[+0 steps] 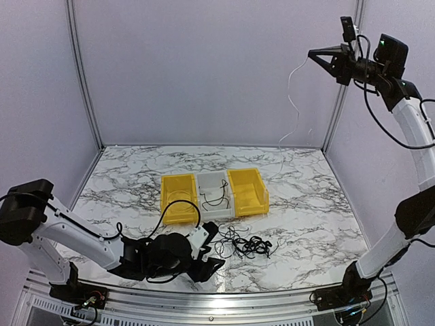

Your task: Untangle the cables

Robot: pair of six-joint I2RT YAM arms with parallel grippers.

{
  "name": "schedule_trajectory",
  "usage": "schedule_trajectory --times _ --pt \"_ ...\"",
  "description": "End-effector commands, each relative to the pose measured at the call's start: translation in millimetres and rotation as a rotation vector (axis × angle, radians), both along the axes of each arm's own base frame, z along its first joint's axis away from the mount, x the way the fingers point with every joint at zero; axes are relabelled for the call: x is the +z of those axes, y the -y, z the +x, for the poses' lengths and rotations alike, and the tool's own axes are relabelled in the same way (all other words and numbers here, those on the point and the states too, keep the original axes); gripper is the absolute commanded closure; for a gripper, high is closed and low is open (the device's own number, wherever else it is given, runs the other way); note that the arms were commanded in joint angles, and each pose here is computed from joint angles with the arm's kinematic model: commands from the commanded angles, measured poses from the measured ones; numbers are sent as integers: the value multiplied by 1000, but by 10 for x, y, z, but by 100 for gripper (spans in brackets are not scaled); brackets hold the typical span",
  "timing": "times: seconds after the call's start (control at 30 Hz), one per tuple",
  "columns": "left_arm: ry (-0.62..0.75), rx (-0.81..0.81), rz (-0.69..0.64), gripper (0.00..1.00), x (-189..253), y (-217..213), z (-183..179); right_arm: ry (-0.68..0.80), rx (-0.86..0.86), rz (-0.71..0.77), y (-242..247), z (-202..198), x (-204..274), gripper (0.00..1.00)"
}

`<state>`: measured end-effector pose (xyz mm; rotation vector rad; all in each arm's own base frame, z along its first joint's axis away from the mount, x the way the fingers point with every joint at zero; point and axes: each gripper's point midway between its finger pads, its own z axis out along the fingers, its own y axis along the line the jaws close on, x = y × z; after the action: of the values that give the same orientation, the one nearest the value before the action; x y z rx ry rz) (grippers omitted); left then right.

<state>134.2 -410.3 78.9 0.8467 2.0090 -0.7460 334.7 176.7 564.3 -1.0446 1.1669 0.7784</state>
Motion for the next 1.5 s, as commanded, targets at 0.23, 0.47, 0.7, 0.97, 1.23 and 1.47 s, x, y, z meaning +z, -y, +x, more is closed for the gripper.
schedule_trajectory --times 0.23,0.47,0.7,0.97,1.23,1.47 --pt "75 1 222 28 599 -444 -40 -12 105 -128 -539 -426 -536 100" --pt "289 90 153 28 1571 -557 227 -65 208 -187 -885 -663 -900 100" --pt "392 52 -138 30 2302 -192 283 -85 262 -228 -1153 -834 -1074 100" --pt "377 67 -147 31 2381 272 674 -105 327 -240 -1329 -1000 -1130 100" --pt "364 30 -126 43 2201 438 991 -124 374 -229 -1372 -1113 -1112 100" --pt "373 -19 -215 72 2213 499 1109 -132 374 -232 -1387 -1090 -1137 100"
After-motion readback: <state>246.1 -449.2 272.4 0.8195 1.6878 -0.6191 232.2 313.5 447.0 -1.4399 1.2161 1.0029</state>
